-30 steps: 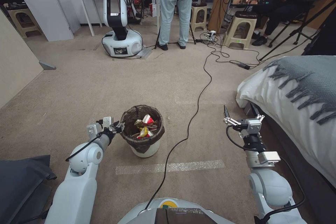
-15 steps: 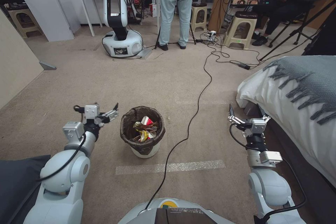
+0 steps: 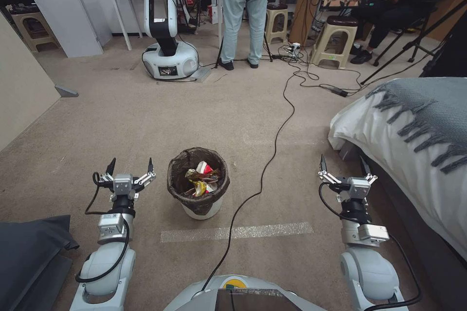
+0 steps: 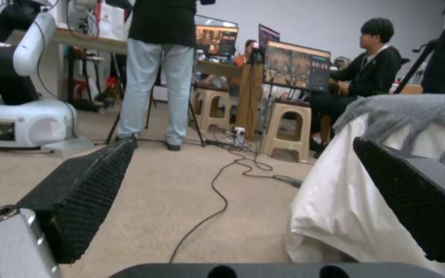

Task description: Pick up the trash bin, then pick up the garbage from the floor and place it into the trash bin.

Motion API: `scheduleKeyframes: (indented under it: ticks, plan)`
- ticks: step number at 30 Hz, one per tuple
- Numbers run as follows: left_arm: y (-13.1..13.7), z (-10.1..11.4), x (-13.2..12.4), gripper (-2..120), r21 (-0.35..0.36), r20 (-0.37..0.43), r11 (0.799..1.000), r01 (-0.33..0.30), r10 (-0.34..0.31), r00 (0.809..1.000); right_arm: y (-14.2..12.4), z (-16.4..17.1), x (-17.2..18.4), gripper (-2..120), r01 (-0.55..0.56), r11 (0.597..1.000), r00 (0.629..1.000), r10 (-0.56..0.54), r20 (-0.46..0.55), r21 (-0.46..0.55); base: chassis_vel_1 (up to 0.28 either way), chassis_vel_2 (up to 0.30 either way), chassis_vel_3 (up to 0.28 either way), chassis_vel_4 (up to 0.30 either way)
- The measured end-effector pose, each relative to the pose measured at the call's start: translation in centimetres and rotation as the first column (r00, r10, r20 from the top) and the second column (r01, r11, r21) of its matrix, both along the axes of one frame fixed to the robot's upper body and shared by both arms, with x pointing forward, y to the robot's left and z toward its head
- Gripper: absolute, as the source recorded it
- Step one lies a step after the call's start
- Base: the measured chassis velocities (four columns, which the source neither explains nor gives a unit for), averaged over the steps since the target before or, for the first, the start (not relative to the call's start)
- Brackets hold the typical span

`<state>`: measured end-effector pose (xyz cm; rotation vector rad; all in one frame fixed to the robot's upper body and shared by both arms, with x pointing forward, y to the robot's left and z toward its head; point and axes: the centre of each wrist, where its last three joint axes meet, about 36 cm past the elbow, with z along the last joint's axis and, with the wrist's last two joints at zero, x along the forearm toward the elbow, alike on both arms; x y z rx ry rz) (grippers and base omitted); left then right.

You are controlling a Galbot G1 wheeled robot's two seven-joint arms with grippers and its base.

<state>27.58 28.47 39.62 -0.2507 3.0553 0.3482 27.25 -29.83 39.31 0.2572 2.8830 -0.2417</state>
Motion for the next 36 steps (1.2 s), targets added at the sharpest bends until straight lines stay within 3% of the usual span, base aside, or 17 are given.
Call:
scheduleKeyframes:
  ticks: [8,36]
  plan:
    - [0.4,-2.0,-1.2,100,-0.008,-0.055,1.0,-0.022,0.022,0.998,0.6,-1.0,-0.6,100,0.004,1.0,1.0,-0.004,-0.014,0.01,0.0,0.0,0.0,0.0]
    - [0.1,-2.0,-1.2,100,-0.027,-0.06,0.999,-0.027,0.025,0.998,0.8,-0.9,-0.6,100,-0.007,1.0,1.0,0.008,-0.018,0.01,0.0,0.0,0.0,0.0]
